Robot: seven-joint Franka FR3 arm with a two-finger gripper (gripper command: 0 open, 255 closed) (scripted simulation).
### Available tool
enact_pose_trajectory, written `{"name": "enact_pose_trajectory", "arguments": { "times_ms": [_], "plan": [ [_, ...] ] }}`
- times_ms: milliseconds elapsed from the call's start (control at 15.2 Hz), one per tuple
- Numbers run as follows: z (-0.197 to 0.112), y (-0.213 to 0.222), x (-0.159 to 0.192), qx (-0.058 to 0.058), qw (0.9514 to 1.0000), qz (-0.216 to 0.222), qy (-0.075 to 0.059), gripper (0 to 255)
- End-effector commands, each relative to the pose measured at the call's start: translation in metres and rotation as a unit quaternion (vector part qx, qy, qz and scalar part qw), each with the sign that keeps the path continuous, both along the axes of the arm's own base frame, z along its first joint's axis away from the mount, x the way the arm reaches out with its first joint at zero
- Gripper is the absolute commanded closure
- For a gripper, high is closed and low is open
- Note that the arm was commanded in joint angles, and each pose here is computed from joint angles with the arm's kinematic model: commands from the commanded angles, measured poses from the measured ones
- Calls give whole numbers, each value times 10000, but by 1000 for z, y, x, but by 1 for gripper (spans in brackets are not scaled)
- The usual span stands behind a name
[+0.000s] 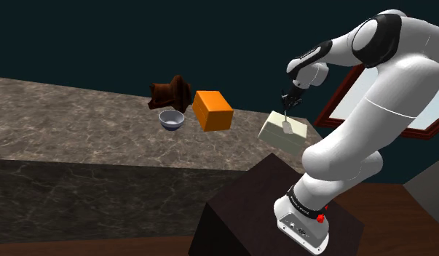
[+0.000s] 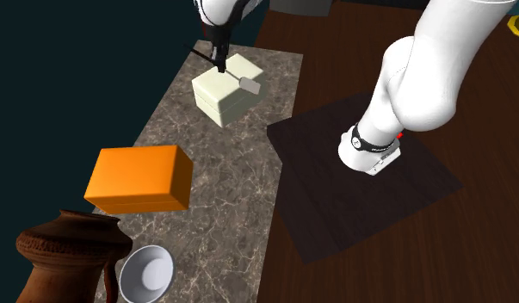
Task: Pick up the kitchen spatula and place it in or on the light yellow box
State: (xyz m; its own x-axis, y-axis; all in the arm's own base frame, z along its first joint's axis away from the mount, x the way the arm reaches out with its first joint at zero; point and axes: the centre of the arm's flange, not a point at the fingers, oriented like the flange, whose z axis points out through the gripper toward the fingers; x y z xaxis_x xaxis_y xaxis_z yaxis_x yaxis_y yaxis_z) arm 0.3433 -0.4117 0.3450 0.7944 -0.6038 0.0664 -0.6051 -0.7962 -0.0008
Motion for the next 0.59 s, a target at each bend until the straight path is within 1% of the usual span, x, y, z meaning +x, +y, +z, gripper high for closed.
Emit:
{"name": "enact_pose_trajectory", "arguments": {
  "times_ms": [0,264,330,528],
  "plan": [
    [2,-23,-11,-1,10000,10,2,255],
    [4,-69,-37,-1,10000,10,2,255],
    [4,-72,-39,-1,10000,10,2,255],
    [-12,-72,-39,-1,10000,10,2,255]
  ]
}}
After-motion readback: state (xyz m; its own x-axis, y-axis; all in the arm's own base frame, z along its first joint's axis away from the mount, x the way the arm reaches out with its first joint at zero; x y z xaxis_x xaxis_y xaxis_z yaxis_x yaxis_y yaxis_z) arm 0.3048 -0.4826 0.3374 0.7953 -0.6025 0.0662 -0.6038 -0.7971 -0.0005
